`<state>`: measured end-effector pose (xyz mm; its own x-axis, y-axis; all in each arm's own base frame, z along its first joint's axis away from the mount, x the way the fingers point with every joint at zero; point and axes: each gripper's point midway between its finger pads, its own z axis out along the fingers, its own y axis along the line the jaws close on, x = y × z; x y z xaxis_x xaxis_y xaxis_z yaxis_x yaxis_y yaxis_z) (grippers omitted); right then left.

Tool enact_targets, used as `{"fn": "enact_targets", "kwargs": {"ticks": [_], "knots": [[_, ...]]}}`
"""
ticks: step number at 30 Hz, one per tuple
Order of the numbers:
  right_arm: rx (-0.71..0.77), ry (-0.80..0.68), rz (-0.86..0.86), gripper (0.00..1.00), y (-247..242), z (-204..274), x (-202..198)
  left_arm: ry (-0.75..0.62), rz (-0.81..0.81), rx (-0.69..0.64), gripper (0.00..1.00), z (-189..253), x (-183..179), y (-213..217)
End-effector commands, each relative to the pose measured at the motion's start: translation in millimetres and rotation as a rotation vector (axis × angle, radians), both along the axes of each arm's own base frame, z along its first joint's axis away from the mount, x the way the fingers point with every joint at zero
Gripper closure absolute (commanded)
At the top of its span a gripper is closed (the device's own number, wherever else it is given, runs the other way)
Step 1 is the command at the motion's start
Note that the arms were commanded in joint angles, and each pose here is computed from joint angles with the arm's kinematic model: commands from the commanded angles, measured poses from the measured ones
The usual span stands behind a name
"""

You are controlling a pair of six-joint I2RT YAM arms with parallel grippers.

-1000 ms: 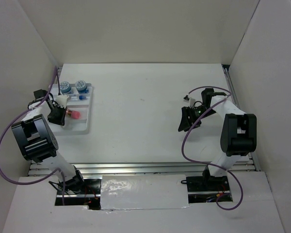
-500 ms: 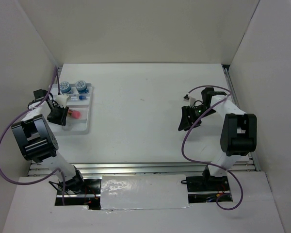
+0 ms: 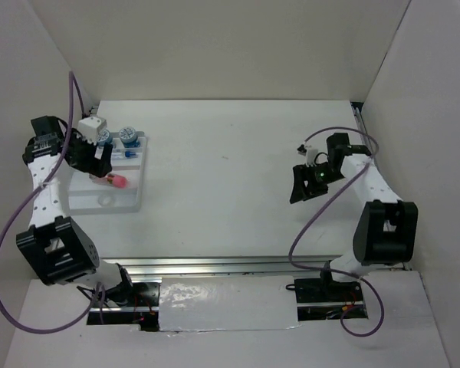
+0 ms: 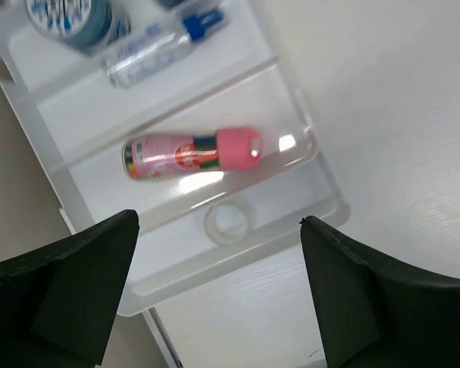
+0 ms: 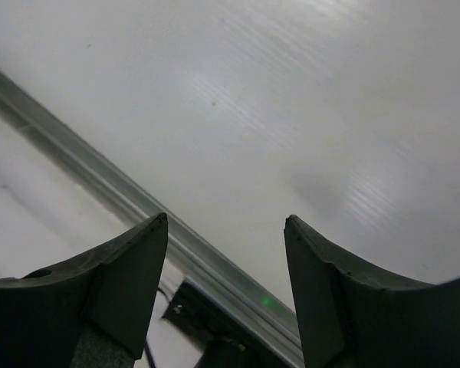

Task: Sort the stationery into containers
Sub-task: Reset both arms

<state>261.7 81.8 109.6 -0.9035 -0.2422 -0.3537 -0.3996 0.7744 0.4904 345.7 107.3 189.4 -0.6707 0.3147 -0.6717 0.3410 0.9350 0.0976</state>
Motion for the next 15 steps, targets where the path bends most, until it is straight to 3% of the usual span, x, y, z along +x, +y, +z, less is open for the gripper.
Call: {"fn": "enact_targets", "kwargs": {"ticks": [1,6,9,15], "knots": [[-0.190,-0.203,-0.074,0.30,-42,29,8,-0.067,-0.098,-0.084,0.01,38,-12,-49],[-0.340,-0.475,-0.197,0.21,-75,64,16,-0.146,-0.100,-0.096,0.01,49,-16,-74],[-0.397,-0.621,-0.247,0.04,-84,79,12,-0.185,-0.122,-0.077,0.01,49,-27,-87],[-0.467,-0.788,-0.319,0.00,-97,99,-2,-0.271,-0.157,-0.036,0.01,54,-53,-105]]}}
